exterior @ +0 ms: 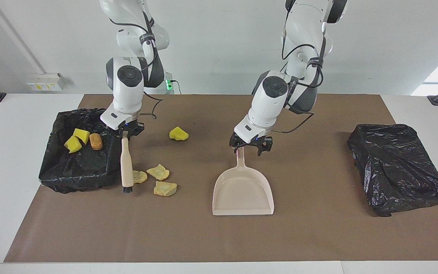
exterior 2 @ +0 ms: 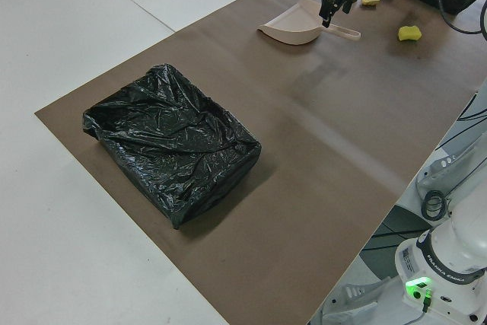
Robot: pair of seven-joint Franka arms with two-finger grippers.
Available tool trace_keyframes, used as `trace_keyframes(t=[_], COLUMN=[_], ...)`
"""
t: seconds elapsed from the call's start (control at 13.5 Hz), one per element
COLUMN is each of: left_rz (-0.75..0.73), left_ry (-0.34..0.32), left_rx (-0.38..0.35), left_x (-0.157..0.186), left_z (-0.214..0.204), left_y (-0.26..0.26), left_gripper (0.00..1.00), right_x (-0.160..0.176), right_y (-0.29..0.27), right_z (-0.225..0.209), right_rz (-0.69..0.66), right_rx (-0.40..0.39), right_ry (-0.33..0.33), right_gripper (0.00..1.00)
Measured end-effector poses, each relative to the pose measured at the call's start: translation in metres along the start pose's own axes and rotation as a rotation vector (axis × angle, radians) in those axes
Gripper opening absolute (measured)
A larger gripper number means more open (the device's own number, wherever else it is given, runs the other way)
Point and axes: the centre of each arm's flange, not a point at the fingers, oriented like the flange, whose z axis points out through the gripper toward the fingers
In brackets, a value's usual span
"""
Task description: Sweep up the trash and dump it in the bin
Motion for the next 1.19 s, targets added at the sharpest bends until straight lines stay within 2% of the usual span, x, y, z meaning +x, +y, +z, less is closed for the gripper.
trace_keyframes(t=[0.22,0.37,0.59,0.67,0.82,0.97,1.04,1.19], left_rz=[0.039,0.042,0.062,0.063,0.063,0.060,0.062,0.072], left_ry=[-0.050,-0.051,-0.050,-0.061,-0.082,-0.083,-0.083,-0.087], left_rx=[0.021,0.038,0.088,0.095,0.103,0.106,0.107,0.118], left_x=[-0.012,-0.011,-0.008,-0.009,-0.011,-0.011,-0.010,-0.008], left_z=[0.036,0.038,0.035,0.036,0.036,0.034,0.032,0.026], left_y=[0.025,0.021,0.014,0.013,0.012,0.011,0.009,0.004], left_gripper=[1.00,1.00,0.99,0.90,0.61,0.36,0.32,0.32], right_x=[0.009,0.011,0.008,0.006,0.005,0.008,0.011,0.018], right_y=[-0.018,-0.040,-0.088,-0.101,-0.114,-0.113,-0.108,-0.090], right_z=[0.019,0.012,-0.005,-0.011,-0.021,-0.034,-0.042,-0.059], right_rz=[-0.044,-0.075,-0.155,-0.188,-0.244,-0.271,-0.269,-0.253], right_rx=[0.002,0.015,0.141,0.184,0.270,0.308,0.311,0.313], right_ry=[-0.002,0.001,-0.029,-0.040,-0.061,-0.076,-0.082,-0.081], right_gripper=[0.27,0.27,0.27,0.27,0.27,0.27,0.27,0.27])
